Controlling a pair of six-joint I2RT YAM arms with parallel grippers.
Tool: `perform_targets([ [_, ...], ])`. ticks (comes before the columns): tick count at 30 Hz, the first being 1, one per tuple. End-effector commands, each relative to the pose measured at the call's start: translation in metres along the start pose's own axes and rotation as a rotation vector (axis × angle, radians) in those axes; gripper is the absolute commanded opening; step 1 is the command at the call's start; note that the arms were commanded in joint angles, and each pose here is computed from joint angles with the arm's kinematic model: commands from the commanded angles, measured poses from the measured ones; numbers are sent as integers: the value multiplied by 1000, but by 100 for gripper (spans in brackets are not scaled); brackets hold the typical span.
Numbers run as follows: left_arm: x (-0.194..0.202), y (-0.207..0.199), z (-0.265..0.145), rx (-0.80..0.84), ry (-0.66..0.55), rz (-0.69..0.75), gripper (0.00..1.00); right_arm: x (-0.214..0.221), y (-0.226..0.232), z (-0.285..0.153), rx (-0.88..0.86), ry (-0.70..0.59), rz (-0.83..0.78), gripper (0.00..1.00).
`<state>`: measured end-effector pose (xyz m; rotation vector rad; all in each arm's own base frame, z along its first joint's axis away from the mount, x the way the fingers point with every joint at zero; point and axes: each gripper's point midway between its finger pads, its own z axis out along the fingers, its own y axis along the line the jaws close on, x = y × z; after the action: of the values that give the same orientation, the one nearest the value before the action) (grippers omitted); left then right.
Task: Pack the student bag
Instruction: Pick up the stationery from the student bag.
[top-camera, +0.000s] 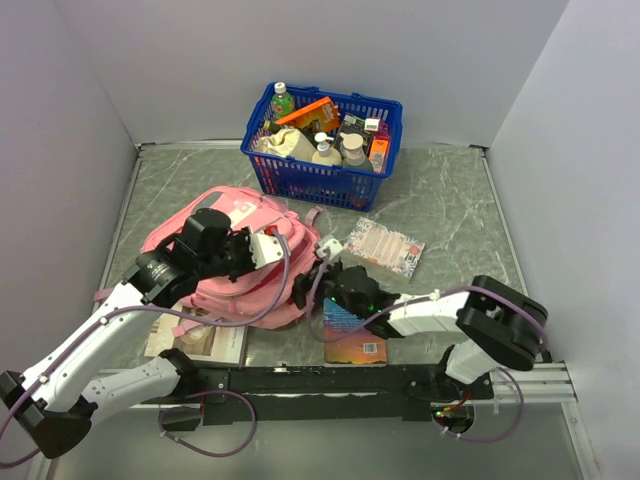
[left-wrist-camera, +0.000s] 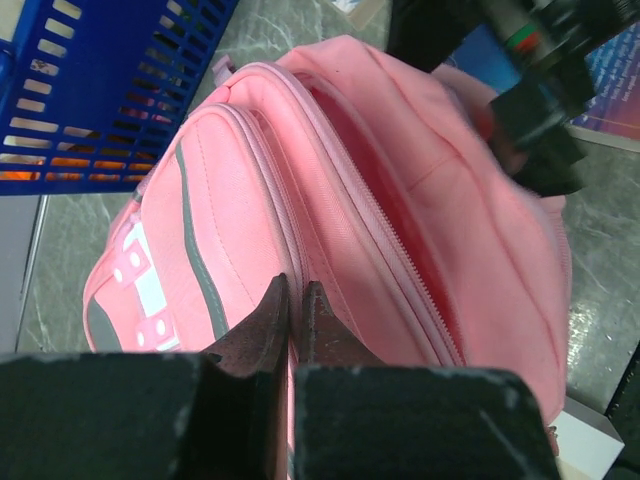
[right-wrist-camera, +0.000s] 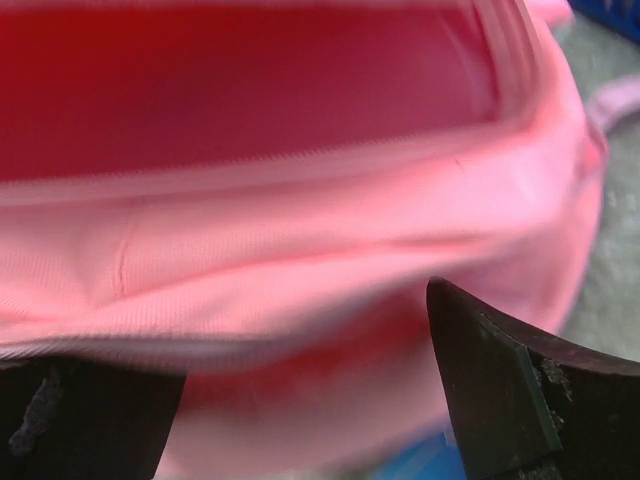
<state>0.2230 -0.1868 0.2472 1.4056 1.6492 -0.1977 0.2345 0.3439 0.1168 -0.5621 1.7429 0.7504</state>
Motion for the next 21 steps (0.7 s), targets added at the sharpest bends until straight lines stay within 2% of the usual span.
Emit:
perform_targets([
  [1,-67,8,-20,16,-244,66,1,-47,24,29,-70,-140,-135,100],
  [6,-76,9,-24,26,-265,80,1,-35,59,46,-246,-138,-320,100],
  [11,-100,24,-40,-15,-317,137,1,1,59,53,-325,-61,-605,100],
  [15,-108,26,-47,-7,-331,167,1,39,49,49,-362,90,-806,100],
  [18,-111,27,-48,-11,-341,192,1,55,58,51,-403,151,-953,100],
  [19,-112,26,-47,-6,-345,200,1,74,49,51,-399,228,-1052,100],
  [21,-114,24,-46,13,-356,204,1,75,56,60,-408,243,-1139,100],
])
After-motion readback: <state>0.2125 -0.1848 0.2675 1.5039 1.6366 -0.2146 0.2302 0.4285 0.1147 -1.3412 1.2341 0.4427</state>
